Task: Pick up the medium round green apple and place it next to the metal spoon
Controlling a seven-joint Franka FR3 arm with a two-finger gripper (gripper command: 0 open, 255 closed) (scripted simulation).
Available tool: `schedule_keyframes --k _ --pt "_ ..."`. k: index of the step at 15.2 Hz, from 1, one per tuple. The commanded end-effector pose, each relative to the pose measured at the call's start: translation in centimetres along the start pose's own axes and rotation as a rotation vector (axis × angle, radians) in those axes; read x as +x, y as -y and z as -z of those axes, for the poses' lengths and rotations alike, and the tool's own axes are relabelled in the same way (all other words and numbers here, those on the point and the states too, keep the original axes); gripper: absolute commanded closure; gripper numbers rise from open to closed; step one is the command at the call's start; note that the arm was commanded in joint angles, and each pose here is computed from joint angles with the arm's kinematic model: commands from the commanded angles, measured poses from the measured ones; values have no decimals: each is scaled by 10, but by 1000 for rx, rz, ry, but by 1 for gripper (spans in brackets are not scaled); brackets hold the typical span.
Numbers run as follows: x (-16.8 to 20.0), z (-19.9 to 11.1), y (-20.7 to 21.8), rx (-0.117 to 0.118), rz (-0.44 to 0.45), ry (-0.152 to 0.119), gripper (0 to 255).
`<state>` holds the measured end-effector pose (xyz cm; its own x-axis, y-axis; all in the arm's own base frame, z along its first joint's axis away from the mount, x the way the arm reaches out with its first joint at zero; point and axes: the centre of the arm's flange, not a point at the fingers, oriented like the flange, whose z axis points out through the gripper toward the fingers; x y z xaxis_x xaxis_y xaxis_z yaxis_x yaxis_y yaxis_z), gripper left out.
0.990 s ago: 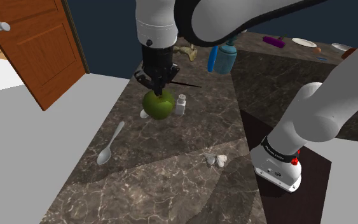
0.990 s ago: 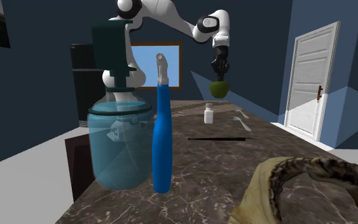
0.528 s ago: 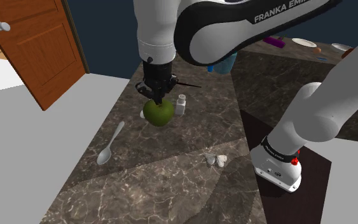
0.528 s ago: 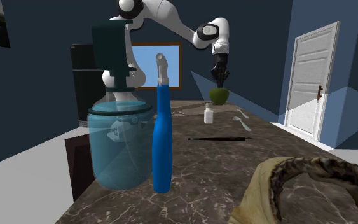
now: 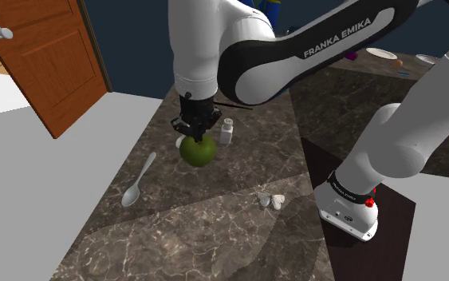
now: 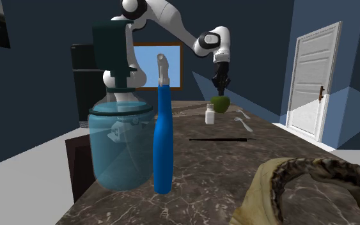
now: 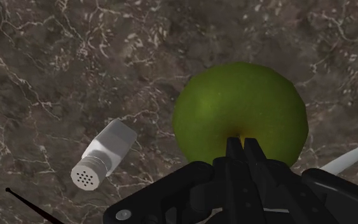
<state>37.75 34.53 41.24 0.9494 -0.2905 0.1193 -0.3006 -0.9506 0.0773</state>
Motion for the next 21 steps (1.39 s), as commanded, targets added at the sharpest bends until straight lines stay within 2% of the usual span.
schedule_keyframes --k 1,10,11,16,20,21 --pt "-2 -11 1 1 0 0 255" --pt "-3 -16 1 1 0 0 255" --pt "-3 -16 1 1 0 0 0" --pt "-3 -16 1 1 0 0 0" --pt "-3 34 1 1 0 0 0" --pt "-3 34 1 1 0 0 0"
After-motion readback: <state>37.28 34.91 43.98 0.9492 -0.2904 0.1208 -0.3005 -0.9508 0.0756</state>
